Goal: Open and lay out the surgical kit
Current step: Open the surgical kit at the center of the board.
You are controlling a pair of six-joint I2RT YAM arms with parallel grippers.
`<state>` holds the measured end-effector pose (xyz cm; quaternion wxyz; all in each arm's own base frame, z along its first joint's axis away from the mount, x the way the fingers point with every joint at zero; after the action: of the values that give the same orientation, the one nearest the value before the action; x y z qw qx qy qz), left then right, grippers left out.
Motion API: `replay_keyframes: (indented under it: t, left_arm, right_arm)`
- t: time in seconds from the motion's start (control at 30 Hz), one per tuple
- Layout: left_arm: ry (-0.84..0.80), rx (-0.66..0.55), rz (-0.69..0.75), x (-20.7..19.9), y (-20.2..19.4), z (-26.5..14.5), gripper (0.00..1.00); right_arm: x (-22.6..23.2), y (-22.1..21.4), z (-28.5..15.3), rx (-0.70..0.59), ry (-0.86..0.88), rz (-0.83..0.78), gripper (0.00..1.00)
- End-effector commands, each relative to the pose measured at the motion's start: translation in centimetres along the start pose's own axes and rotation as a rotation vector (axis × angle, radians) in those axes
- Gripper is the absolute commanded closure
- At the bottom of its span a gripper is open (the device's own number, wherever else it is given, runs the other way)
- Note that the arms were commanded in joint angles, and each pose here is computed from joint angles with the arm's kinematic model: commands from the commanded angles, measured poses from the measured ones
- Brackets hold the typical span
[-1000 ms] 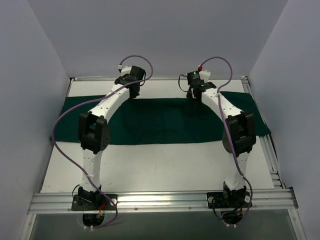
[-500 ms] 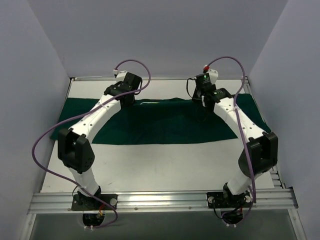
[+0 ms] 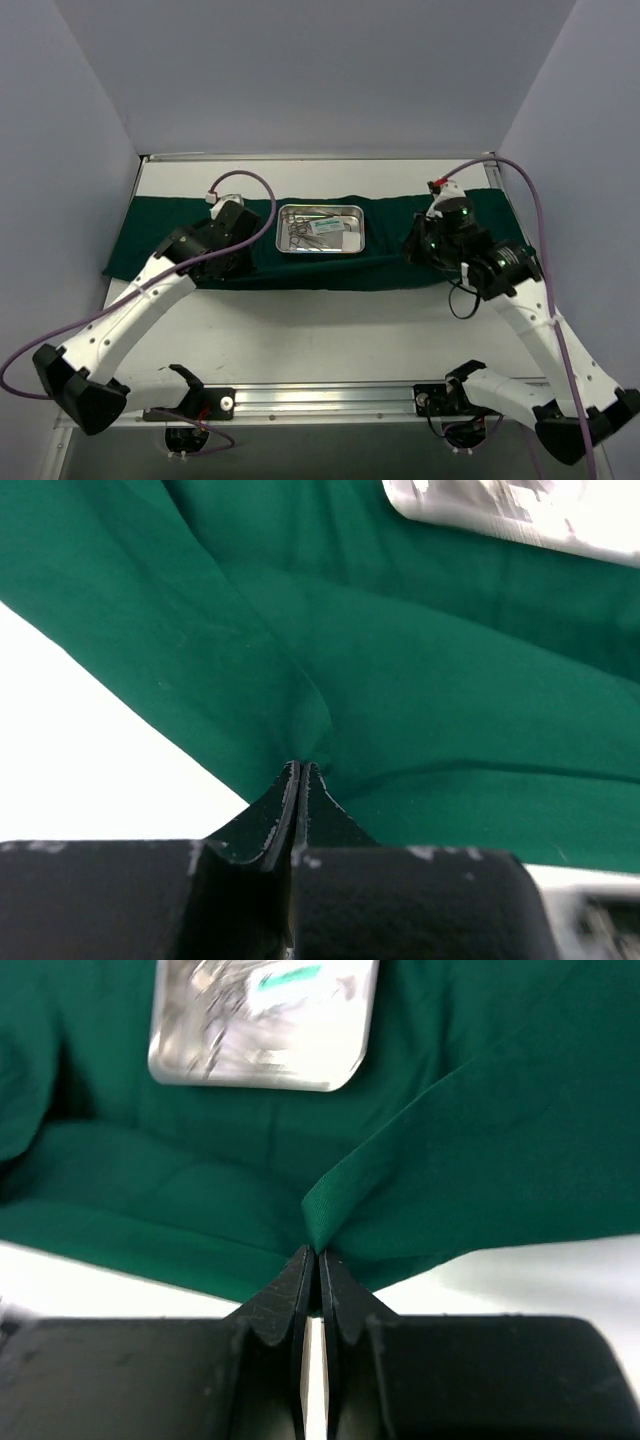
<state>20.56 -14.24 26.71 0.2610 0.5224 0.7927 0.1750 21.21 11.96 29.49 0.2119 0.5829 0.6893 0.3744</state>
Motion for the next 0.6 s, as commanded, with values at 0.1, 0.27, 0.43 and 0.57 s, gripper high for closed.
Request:
replay_keyframes:
  t: [0.1,0.27,0.43,0.57]
  left_arm:
    - [-0.069,0.225,-0.062,5.7,-5.0,-5.4,0.98]
    - [-0.171,0.280,-0.113,8.3,-6.9,-8.4,0.96]
    - [-0.238,0.335,-0.137,10.1,-8.9,-9.2,0.67]
    - [-0.242,0.339,-0.156,10.6,-9.4,-9.2,0.48]
  right_arm:
    - [-0.2,-5.1,-7.2,0.099,0.153,-0.003,1.00]
    - [0.0,-7.7,-11.2,0.124,0.270,-0.012,1.00]
    - [-0.9,-9.8,-13.3,0.138,0.258,-0.004,0.59]
    - [-1.3,-9.7,-13.1,0.115,0.214,0.009,0.45]
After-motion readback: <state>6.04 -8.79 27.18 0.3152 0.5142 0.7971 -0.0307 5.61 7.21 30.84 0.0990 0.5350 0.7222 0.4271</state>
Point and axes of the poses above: each gripper's point midway between its finger pads, its own z axis out along the fingers, its own x axis along the line the jaws close on, y = z × x, the point moved 7 cm from there along -z, back along the fingers, and after that the axes turned 13 degrees about -z, right-handed, at the moved point
